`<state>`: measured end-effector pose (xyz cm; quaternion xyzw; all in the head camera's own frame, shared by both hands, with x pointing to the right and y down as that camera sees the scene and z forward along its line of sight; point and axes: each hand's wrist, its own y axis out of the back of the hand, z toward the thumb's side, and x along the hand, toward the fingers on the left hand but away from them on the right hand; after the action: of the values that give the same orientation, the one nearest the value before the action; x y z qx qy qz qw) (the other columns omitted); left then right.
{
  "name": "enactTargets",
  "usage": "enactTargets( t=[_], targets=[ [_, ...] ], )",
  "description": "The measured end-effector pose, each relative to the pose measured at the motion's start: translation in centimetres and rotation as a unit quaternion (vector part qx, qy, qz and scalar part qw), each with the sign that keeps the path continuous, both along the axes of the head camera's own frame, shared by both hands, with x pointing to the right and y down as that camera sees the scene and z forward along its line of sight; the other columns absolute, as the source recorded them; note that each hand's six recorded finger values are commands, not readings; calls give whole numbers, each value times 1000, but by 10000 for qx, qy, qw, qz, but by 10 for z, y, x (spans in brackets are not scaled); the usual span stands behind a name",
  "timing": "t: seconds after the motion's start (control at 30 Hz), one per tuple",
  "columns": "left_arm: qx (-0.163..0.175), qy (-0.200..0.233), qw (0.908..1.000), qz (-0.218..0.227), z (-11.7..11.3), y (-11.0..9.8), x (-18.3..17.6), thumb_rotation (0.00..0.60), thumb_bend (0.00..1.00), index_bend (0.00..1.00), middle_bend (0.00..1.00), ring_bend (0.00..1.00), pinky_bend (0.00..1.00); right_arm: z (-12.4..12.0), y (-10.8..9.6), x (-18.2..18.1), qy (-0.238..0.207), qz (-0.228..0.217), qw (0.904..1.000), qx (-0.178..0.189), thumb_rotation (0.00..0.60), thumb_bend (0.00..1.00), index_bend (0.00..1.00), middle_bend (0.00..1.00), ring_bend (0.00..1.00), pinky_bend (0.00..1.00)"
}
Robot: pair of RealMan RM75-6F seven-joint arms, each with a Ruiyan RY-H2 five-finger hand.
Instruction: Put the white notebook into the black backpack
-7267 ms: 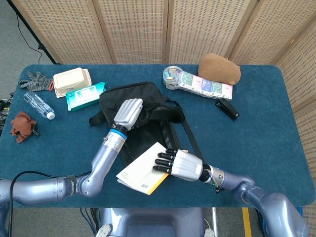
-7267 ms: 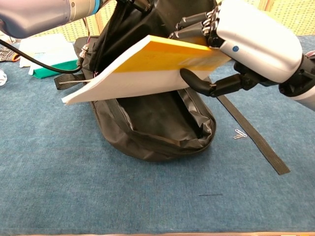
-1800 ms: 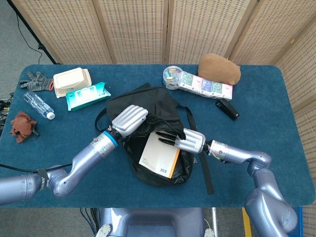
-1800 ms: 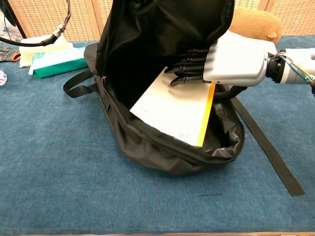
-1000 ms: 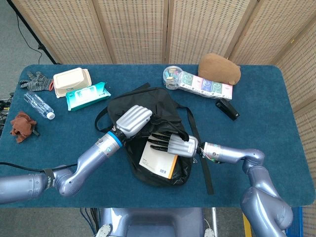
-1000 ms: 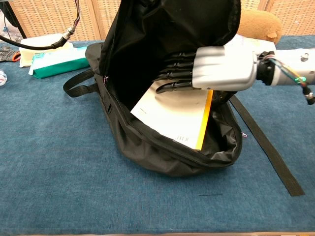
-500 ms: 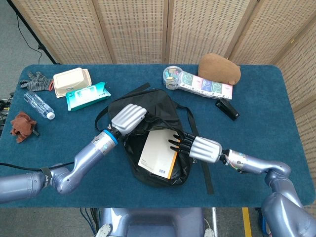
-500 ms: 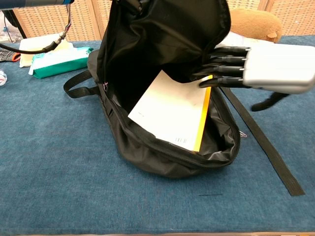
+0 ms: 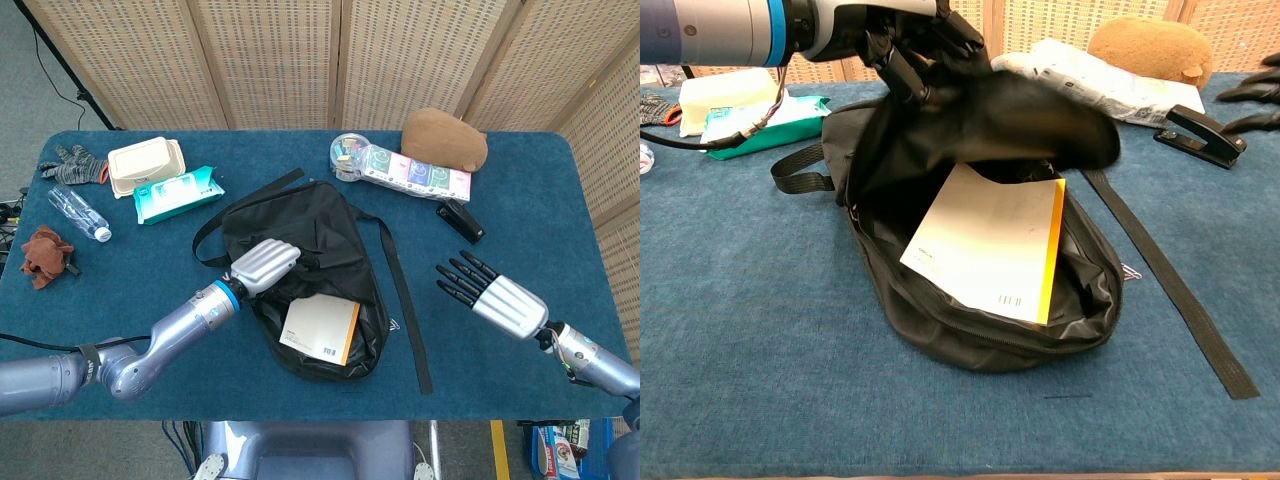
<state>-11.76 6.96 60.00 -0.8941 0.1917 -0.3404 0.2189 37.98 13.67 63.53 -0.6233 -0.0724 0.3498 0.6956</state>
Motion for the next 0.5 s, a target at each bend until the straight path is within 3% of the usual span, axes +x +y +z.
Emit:
enactTargets(
  t=[0.03, 0.13, 0.33, 0.5],
  targets=[
    [-91, 3, 9999, 43, -1, 3, 1, 600, 124, 2, 0, 0, 52, -2, 0, 5, 9, 97, 9999, 24, 600, 0, 114, 0, 0, 0],
    [-322, 42, 9994, 84, -6, 9, 1, 600, 4, 0, 0, 0, 0, -8, -2, 17, 0, 403, 9991, 102, 600, 0, 113, 0, 0, 0],
    [-471, 322, 9982, -202, -27, 6, -8, 600, 0, 0, 0, 0, 0, -17, -6, 33, -57, 871, 9959, 247, 600, 0, 98, 0, 0, 0],
    [-166, 188, 9990, -366, -42, -3, -38, 600, 0, 0, 0, 0, 0, -23, -9, 45, -119, 1314, 9906, 368, 600, 0, 72, 0, 0, 0]
  ],
)
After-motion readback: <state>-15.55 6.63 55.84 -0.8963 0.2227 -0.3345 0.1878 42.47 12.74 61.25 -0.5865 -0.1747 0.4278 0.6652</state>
